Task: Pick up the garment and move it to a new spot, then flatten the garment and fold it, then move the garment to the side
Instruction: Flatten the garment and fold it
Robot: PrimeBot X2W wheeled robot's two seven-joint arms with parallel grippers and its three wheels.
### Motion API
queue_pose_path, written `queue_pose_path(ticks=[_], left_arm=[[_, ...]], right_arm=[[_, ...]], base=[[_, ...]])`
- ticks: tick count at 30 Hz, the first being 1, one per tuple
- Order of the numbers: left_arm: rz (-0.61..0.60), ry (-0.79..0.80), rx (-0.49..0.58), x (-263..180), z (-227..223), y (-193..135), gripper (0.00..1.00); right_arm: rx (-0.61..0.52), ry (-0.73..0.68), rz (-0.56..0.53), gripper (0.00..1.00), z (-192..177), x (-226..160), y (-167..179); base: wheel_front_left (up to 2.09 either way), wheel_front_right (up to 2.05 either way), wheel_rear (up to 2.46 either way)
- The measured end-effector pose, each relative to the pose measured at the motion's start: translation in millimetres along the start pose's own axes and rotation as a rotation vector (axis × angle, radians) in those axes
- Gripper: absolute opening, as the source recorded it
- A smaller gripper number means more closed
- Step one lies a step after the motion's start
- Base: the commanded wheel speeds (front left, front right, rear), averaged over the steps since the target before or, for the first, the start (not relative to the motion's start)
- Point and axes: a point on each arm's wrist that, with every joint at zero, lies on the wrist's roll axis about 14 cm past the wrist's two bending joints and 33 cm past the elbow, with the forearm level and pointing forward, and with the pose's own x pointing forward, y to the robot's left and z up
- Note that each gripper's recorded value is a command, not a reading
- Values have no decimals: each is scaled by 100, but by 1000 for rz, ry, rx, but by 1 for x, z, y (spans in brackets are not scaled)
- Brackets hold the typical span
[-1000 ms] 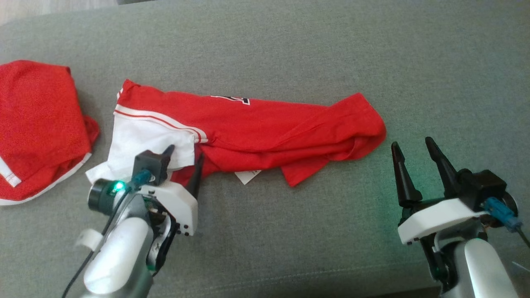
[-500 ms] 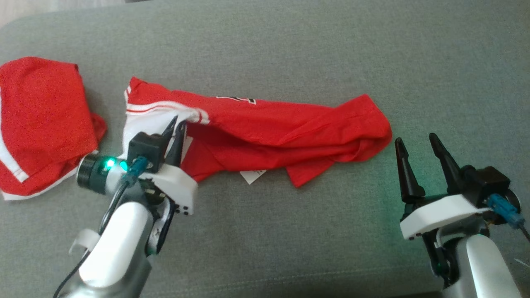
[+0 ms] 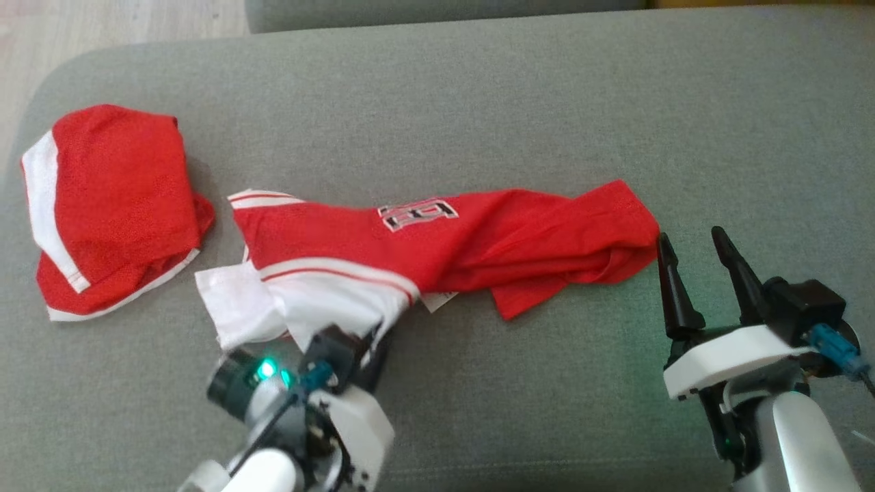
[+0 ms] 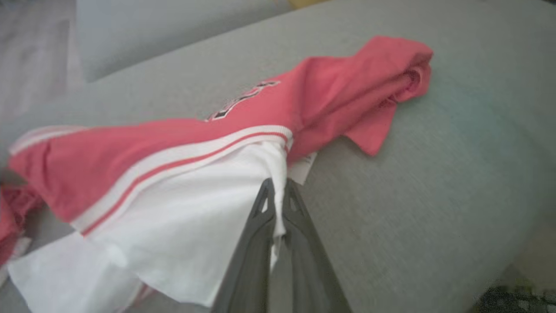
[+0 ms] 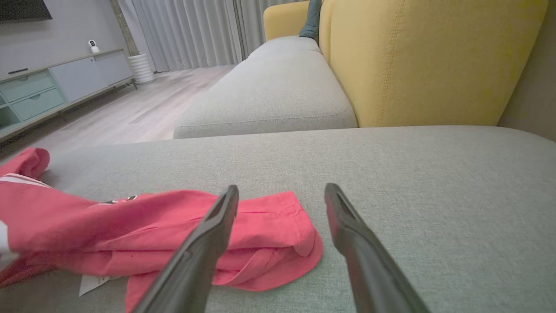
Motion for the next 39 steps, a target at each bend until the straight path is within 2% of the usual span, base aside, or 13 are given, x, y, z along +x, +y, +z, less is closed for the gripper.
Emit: queue_pose_path(ticks=[9,10,11,12,16,19,28,34,39], left_arm=[[-88,205,-72,-18,-56,-29,0],[-88,218,-76,-18,-61,-29,2],[-86,223,-82,-17,-63,-30,38],[-85,216,-95,-16,-63,-31,100],[-69,164,-124,-12,-56,-29,100],[-28,68,-153,-8,-40,-22,100],[172,-220,-189,-13,10,31,100],[321,-284,-180,-25,19,74,100],[389,-298,-174,-34,17,98,100]], right_arm=[[4,31,-9,100,-9,-12,-2],[4,28,-11,100,-8,-12,-2],[3,25,-13,100,-7,-12,-3],[3,23,-15,100,-6,-13,-3],[2,19,-20,100,-4,-14,-5],[1,8,-25,100,0,-16,-6],[-23,-24,-23,100,13,-16,-6],[-34,-41,-21,100,21,-17,-4],[-33,-20,-27,100,14,-24,-6]], base=[[0,0,0],[0,0,0],[0,0,0],[0,0,0],[0,0,0],[0,0,0],[0,0,0],[0,0,0],[0,0,0]])
